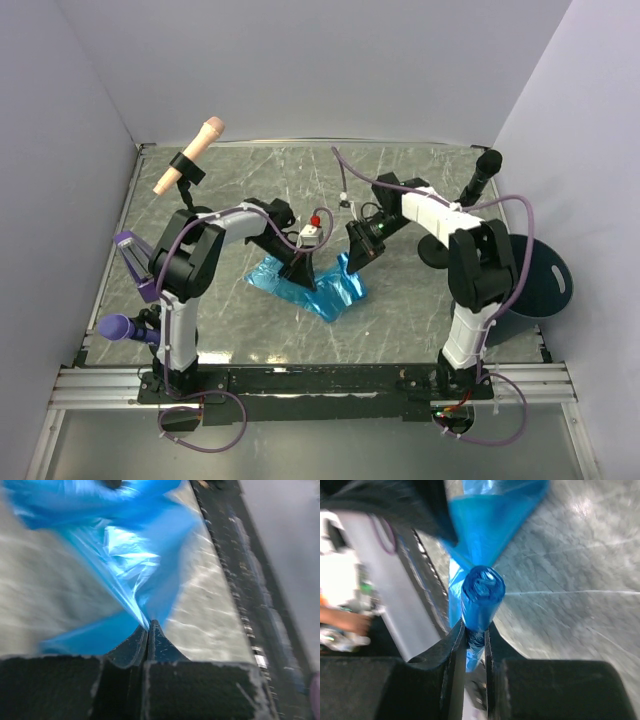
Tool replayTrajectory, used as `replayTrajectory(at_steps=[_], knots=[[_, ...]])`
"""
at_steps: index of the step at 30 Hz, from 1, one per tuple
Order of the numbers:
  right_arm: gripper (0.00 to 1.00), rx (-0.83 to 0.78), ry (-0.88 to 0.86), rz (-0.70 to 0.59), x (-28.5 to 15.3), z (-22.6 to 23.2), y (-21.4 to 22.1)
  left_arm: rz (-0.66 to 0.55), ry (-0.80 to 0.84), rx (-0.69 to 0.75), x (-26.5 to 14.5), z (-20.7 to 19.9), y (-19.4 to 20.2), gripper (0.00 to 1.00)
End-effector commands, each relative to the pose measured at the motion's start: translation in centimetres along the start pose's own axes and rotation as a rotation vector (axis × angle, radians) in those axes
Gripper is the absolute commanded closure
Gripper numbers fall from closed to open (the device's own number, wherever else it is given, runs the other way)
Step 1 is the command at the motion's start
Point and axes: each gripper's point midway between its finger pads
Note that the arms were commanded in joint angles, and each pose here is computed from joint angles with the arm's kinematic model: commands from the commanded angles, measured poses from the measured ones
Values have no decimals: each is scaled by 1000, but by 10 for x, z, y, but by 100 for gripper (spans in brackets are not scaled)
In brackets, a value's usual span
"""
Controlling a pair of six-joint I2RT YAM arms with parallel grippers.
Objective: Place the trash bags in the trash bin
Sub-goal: Unfold the trash bag at the center of the board.
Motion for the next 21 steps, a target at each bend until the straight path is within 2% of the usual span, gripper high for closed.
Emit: replayTrajectory(at_steps=[1,4,7,11,16,21], knots=[[94,154,-44,-111,3,-24,-15,51,30,-123,-3,-32,4,99],[87,209,-9,-115,9,-43,-9,112,-49,-169,-2,-19,7,99],[74,229,26,-121,21,-57,-3,205,-169,-250,4,2,7,100],[56,260,94,-107,34,-75,10,222,-217,-272,2,8,-13,99],[49,278,127,-120,41,-85,20,285,-232,-249,-14,3,-30,99],[47,275,107,-152,46,-86,7,358,-207,-248,-30,-15,-41,99]])
Point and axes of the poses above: each gripper's point midway between its finger pads, its own x axis out along the fingers, its own z axis along the line the jaws close on, y = z × x, and after that the axes turned 6 degrees about x, right-handed
